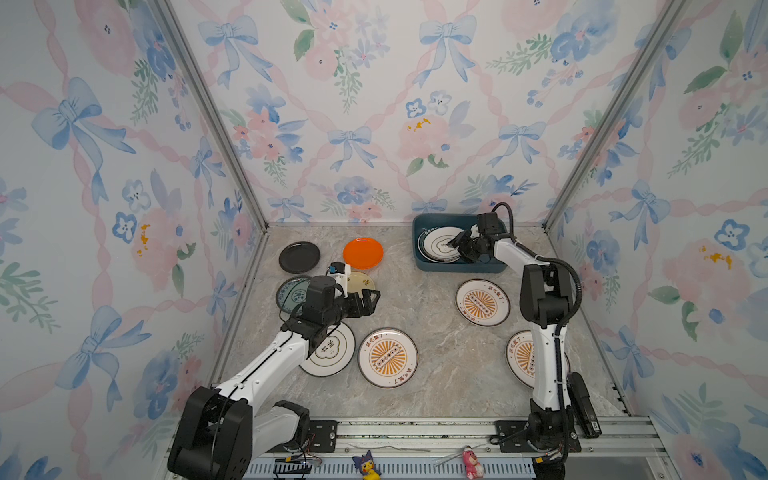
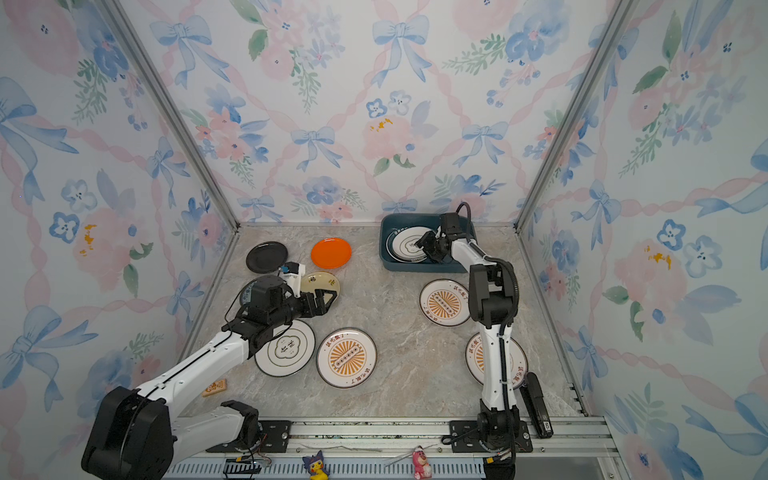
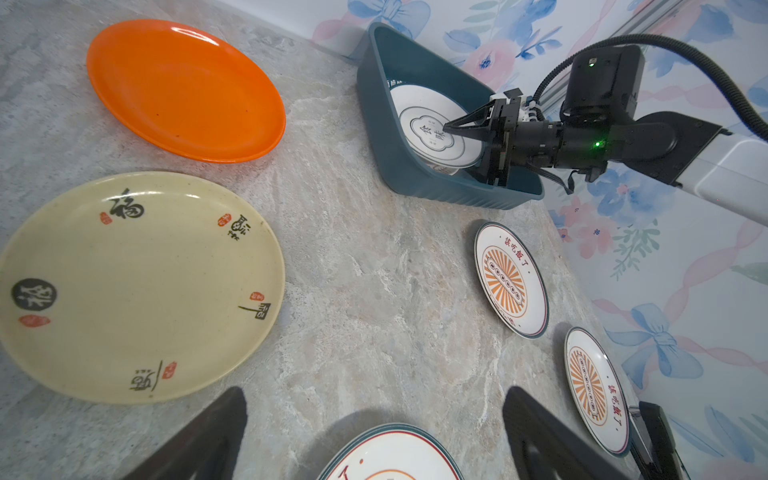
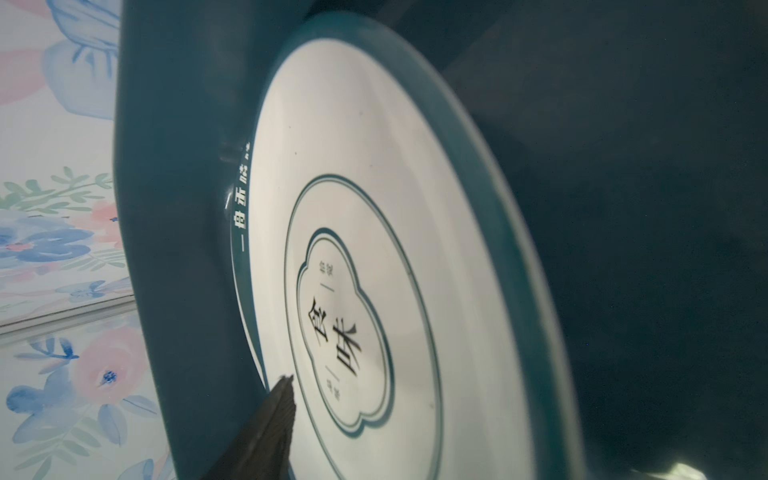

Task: Place the plates into the plastic bin on the countertop
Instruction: 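Lower the white plate into the teal bin and open the right gripper, then move the left gripper to the cream plate while the right gripper withdraws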

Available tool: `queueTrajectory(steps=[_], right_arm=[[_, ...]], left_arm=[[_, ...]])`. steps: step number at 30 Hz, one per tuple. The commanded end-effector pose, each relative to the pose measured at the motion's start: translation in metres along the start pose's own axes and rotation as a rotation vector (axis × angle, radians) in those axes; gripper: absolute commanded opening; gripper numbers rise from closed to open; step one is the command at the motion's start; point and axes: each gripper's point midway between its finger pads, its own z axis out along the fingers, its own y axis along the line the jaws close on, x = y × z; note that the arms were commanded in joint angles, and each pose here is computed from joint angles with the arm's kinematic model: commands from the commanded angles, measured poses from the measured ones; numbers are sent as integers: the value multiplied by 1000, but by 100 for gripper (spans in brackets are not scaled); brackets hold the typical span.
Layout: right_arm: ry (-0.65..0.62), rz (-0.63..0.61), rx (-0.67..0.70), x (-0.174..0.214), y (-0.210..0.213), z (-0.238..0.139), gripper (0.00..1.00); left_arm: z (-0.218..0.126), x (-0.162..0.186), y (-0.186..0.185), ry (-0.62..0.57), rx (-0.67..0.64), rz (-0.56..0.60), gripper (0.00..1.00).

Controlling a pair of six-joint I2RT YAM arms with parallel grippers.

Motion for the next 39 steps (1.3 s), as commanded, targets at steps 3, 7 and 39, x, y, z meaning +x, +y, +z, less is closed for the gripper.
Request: queueTrajectory(steps=[3,7,39], right_arm=[[-11,-100,144,2,0,-29,57],[-19,-158,203,1,3,-38,58],[-187,-459,1,55,104,-154,61]], left_arm=[[0,8,5,17,-4,-19,98],[-1,7,5,13,-5,-17,98],[9,12,66,12,-156,-136,98]])
